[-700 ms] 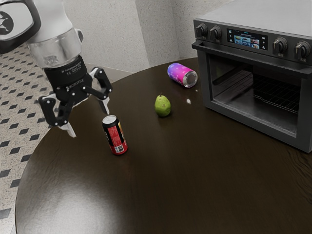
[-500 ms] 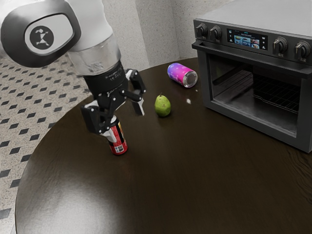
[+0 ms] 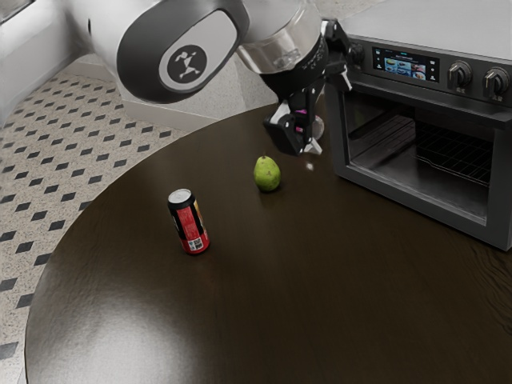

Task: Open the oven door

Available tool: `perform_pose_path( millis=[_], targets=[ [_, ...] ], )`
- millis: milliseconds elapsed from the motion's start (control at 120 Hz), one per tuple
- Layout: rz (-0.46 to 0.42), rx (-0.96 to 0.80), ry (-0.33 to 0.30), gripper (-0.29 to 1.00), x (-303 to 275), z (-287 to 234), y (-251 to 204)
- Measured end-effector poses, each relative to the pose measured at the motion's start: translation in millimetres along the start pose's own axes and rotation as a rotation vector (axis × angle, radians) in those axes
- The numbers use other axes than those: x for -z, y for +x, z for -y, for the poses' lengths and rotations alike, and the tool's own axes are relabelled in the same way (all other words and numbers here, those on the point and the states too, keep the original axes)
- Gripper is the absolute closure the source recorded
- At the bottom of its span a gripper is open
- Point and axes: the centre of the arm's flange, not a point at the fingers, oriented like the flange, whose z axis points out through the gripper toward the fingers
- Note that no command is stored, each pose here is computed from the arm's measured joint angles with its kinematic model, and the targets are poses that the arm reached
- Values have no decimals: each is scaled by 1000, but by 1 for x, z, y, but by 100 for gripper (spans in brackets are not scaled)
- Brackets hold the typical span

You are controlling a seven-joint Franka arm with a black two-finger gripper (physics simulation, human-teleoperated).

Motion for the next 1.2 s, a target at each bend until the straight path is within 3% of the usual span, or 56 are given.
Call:
perform_pose_path(
  millis=[183,358,792,1200],
  targets=[
    [22,-23,-60,0,-19,-9,-18],
    [30,-43,-71,0,-47,-14,-21],
    [47,-68,-135,0,-114,-62,15],
    [38,-164,-166,0,-148,-73,36]
  ],
)
